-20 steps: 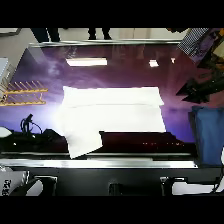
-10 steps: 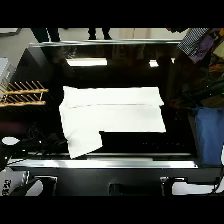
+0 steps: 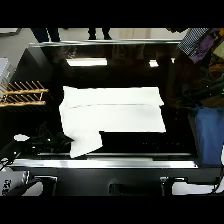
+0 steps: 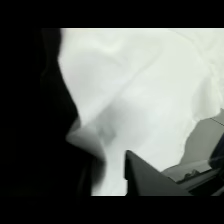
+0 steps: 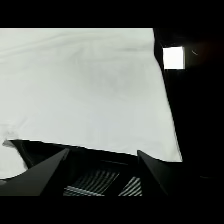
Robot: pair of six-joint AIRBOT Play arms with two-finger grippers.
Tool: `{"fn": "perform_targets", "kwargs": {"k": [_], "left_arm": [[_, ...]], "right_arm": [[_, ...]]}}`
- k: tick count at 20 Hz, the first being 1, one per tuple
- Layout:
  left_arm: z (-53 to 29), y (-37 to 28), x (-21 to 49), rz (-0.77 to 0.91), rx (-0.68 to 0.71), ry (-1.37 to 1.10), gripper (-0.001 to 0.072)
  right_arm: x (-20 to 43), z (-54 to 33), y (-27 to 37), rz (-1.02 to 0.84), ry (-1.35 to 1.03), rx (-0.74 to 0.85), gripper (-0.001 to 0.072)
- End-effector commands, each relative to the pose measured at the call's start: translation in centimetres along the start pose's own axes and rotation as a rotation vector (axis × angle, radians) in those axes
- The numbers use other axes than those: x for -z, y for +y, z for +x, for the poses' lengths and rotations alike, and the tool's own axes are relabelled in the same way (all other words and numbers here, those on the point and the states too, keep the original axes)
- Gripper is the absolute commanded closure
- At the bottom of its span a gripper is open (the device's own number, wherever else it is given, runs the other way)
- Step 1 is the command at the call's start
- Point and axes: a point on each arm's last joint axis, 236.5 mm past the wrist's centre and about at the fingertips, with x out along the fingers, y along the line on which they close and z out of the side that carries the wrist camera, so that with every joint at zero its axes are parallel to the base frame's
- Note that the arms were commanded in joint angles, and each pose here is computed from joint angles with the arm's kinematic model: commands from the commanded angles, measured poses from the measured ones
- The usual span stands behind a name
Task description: Fold the clothes and pants, and hang the long-sleeved shirts on hangers.
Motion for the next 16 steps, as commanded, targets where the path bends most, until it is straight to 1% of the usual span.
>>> {"fn": "perform_targets", "kwargs": {"k": [1,2,5,7,9,12,15,16], "left_arm": [[0.5,-0.4,0.0,0.000,0.008,0.000,0.0663],[0.5,-0.4,0.0,0.000,0.008,0.000,0.0688],[0.5,-0.4,0.0,0.000,0.008,0.001,0.0688],[0.5,-0.5,0.0,0.000,0.008,0.001,0.0688],[0.5,-0.5,0.1,0.000,0.009,0.003,0.0688],[0.3,-1.1,0.2,0.011,0.022,0.018,0.0688],[-0.1,-1.8,-0.2,0.028,0.034,0.019,0.0688],[-0.2,-2.0,-0.4,0.032,0.036,0.014,0.0688]], "right_arm": [[-0.4,0.0,0.7,-0.014,-0.015,-0.030,0.0238],[-0.6,0.0,1.3,-0.016,-0.027,-0.054,0.0238],[-1.2,0.4,3.2,-0.012,-0.052,-0.151,0.0239],[-0.1,0.4,2.6,-0.055,-0.015,-0.149,0.0236],[-0.6,-1.1,0.4,-0.003,-0.049,-0.151,0.0236],[0.0,-2.9,-4.6,0.133,-0.079,-0.159,0.0236],[3.6,1.1,-8.4,0.237,0.025,-0.118,0.0234],[4.7,2.7,-8.9,0.256,0.054,-0.129,0.0234]]}}
